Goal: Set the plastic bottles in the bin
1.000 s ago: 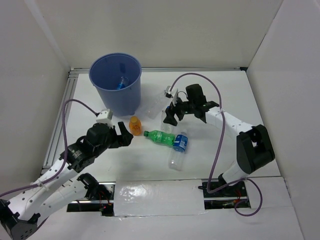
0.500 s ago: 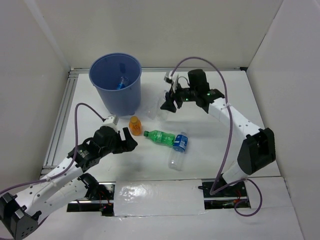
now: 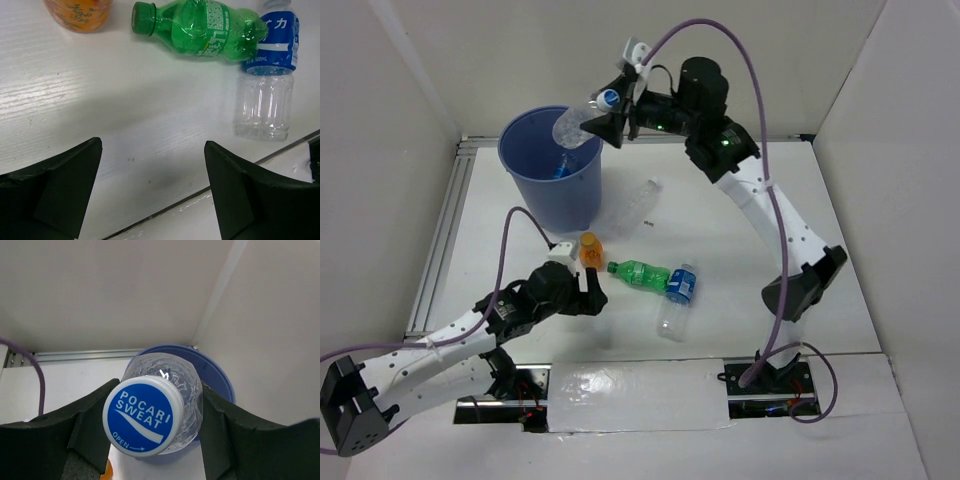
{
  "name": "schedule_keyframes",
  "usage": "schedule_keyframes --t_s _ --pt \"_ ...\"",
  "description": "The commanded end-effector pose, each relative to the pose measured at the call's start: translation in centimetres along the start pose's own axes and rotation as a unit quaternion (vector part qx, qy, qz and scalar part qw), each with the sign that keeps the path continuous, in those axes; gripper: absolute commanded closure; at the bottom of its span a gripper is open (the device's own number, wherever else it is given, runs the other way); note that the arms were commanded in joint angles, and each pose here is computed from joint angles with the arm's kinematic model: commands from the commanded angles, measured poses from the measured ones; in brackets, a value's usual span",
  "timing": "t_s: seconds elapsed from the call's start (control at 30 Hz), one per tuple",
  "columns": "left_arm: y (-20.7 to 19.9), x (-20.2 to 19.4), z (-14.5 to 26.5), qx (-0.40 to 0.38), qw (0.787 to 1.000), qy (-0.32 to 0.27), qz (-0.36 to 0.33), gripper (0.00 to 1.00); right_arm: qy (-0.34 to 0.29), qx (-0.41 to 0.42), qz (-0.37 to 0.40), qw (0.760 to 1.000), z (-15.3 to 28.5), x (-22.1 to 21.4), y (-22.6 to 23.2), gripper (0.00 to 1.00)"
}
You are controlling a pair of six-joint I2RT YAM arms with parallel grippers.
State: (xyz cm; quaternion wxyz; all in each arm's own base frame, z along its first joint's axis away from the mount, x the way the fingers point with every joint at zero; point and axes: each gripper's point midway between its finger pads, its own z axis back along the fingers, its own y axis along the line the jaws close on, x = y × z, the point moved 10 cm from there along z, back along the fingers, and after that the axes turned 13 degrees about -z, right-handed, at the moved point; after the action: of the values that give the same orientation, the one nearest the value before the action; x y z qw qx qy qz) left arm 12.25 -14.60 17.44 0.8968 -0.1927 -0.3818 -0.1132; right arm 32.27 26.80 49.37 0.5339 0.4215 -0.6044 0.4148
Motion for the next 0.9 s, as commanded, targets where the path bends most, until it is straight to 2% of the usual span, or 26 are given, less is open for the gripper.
schedule_keyframes --t_s 0.0,0.03,0.07,0.1,0.13,0.17,0.2,0.23,0.27,0.43,0.5,0.57,0.63,0.67,0.7,0.77,0.8,0.83,0.87 --pt "-1.0 1.3 -0.1 0.019 0.998 -0.049 -0.033 0.04 -0.003 -0.002 -0.022 1.0 -3.5 -1.8 -0.2 0.62" --pt "-1.2 1.4 -0.3 0.028 0.997 -0.058 -0.036 0.04 0.011 -0.004 -0.036 0.999 -4.8 -3.6 -0.7 0.59" --pt "-1.1 1.7 -0.4 0.051 0.996 -0.07 -0.034 0.03 0.008 -0.011 -0.04 0.999 -5.4 -3.7 -0.7 0.47" --pt "-1.3 2.1 -0.4 0.06 0.995 -0.077 -0.036 0.03 0.013 -0.016 -0.043 0.999 -5.9 -4.4 -1.1 0.43" --pt "-1.2 2.3 -0.6 0.074 0.993 -0.08 -0.037 0.03 0.022 -0.023 -0.049 0.998 -6.6 -5.6 -1.7 0.34" --pt "-1.1 2.5 -1.1 0.102 0.991 -0.083 -0.034 0.01 0.022 -0.04 -0.053 0.998 -6.9 -6.0 -2.1 0.25" --pt "-1.3 3.2 -1.2 0.11 0.989 -0.09 -0.033 0.01 0.021 -0.048 -0.053 0.997 -7.0 -6.1 -2.3 0.05" --pt "-1.1 3.8 -1.5 0.125 0.987 -0.098 -0.033 0.01 0.02 -0.052 -0.057 0.997 -7.2 -6.2 -2.5 0.0" --pt "-1.0 3.8 -2.1 0.135 0.986 -0.087 -0.042 0.01 0.016 -0.048 -0.066 0.997 -7.2 -5.9 -2.3 0.0" --pt "-0.8 6.4 -3.9 0.15 0.982 -0.108 -0.045 0.01 0.008 -0.102 -0.07 0.992 -2.7 -3.4 -4.6 0.0" --pt "-0.9 7.2 -4.9 0.161 0.98 -0.107 -0.049 0.01 0.032 -0.133 -0.085 0.987 -0.2 -4.3 -6.0 0.0" --pt "-0.5 7.7 -5.6 0.184 0.976 -0.105 -0.052 0.01 0.053 -0.143 -0.094 0.984 2.7 -4.1 -5.8 0.19" --pt "0.0 7.8 -7.0 0.206 0.973 -0.088 -0.058 0.0 0.092 -0.167 -0.122 0.974 5.9 -6.5 -7.0 0.39" --pt "-0.2 8.3 -7.4 0.203 0.973 -0.095 -0.061 0.0 0.084 -0.164 -0.124 0.975 7.6 -5.5 -6.2 0.52" --pt "0.1 8.2 -7.9 0.209 0.971 -0.09 -0.066 0.0 0.112 -0.169 -0.152 0.968 8.9 -7.9 -6.2 0.53" --pt "0.4 8.2 -9.0 0.239 0.964 -0.086 -0.075 0.0 0.11 -0.189 -0.146 0.965 12.0 -7.6 -5.4 0.48" --pt "0.4 8.3 -9.5 0.243 0.963 -0.086 -0.076 0.0 0.116 -0.183 -0.149 0.965 12.8 -8.2 -4.8 0.37" --pt "0.5 8.8 -9.9 0.247 0.962 -0.088 -0.077 0.0 0.136 -0.192 -0.174 0.956 14.1 -10.5 -4.6 0.32" --pt "0.4 8.7 -10.5 0.249 0.962 -0.082 -0.079 0.0 0.14 -0.198 -0.179 0.954 14.9 -11.0 -4.1 0.27"
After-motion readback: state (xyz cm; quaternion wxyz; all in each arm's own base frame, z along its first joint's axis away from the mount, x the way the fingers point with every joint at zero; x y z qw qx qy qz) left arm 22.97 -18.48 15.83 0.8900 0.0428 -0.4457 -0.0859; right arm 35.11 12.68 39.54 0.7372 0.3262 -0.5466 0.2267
